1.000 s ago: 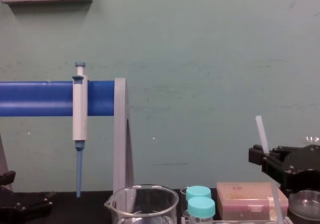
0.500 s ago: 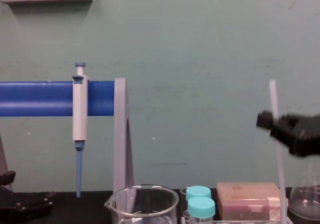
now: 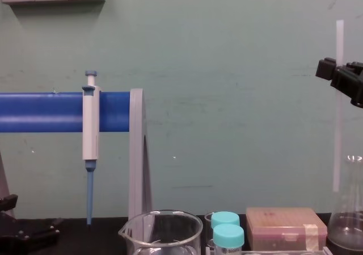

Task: Pick up the stirring rod with one hand, then place it down.

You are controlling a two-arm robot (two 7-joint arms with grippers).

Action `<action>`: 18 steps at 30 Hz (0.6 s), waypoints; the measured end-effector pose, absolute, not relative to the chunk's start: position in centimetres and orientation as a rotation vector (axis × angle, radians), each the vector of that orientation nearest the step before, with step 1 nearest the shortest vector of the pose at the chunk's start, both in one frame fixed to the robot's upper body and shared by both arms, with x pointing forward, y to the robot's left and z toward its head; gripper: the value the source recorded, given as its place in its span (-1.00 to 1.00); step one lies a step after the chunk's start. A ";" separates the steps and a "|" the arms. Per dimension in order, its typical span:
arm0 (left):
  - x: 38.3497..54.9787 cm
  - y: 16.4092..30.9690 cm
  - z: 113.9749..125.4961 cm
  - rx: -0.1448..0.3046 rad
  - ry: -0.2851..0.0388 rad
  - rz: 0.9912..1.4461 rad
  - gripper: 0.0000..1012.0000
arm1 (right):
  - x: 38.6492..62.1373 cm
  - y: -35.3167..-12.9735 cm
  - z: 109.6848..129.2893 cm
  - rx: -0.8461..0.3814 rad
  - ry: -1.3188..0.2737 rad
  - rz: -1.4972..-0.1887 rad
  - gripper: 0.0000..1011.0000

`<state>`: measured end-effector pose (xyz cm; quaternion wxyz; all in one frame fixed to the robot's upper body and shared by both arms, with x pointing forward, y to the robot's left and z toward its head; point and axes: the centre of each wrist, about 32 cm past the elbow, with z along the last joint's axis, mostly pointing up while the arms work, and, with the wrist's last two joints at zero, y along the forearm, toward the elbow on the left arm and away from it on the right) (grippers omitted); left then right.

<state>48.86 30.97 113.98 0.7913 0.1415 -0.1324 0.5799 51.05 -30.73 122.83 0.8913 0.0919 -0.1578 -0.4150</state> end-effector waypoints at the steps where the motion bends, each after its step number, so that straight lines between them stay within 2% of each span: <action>1: 48.9 31.0 114.0 0.304 -0.285 1.248 0.98 | 51.1 -30.8 122.8 0.191 -0.328 -0.863 -0.86; 18: 48.9 31.0 114.0 0.304 -0.285 1.248 0.98 | 51.2 -30.5 122.6 0.191 -0.327 -0.878 -0.86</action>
